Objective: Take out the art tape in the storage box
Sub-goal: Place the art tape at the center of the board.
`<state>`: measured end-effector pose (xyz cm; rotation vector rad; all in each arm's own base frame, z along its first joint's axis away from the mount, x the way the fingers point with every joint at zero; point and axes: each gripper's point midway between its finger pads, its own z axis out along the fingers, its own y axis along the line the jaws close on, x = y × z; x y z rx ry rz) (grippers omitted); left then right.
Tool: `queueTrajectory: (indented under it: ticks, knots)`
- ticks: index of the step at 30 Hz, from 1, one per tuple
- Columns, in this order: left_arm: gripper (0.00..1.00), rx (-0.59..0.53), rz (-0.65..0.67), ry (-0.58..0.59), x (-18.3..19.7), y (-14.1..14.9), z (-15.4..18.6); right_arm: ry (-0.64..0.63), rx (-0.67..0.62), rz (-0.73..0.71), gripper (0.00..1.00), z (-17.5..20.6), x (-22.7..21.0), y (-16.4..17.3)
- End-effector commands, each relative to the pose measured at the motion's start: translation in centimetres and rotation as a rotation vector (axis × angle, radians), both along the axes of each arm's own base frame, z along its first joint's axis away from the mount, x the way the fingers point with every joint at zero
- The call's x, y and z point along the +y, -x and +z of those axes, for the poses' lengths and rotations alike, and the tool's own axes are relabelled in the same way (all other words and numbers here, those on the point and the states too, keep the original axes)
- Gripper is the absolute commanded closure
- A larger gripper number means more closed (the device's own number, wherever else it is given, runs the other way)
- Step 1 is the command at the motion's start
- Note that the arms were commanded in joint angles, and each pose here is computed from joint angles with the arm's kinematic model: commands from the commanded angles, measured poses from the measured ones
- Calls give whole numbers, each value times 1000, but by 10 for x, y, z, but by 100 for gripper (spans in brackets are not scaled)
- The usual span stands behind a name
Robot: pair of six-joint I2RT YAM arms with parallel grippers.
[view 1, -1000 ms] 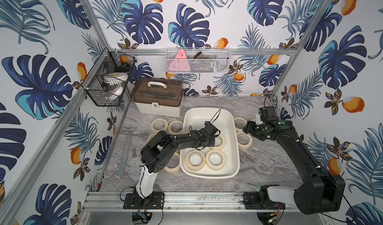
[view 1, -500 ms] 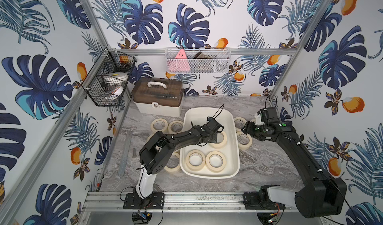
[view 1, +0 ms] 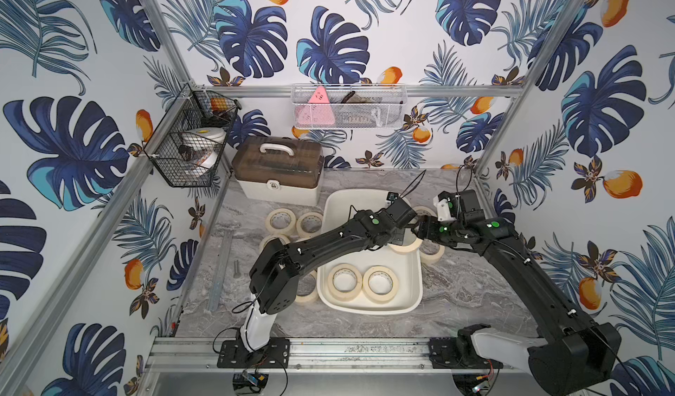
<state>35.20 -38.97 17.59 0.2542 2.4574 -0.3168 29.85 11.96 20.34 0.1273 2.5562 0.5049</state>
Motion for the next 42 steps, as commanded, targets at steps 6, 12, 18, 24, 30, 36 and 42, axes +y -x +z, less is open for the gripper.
queueTrajectory:
  ticks: [6, 12, 18, 24, 30, 36, 42]
  knots:
    - [90, -20, -33, -6, -12, 9, 20, 119, -19, -41, 27, -6, -11, -5]
    - [89, -28, -39, 12, -14, 12, 30, 181, -34, -87, 37, -7, -22, -8]
    - [89, -12, -38, -17, -12, 12, 21, 173, -52, -77, 53, -2, -20, -8]
    - [88, 2, -46, -12, -14, 14, 16, 185, -39, -68, 81, -6, -20, -8]
    - [60, -12, -56, 37, -11, 20, 30, 196, -46, -72, 100, -5, -23, -9]
    - [32, -62, -59, 78, 3, 28, 59, 229, -48, -97, 100, -7, -30, -10]
    - [18, -113, -62, 122, 16, 35, 83, 272, -42, -207, 100, -9, -51, -11]
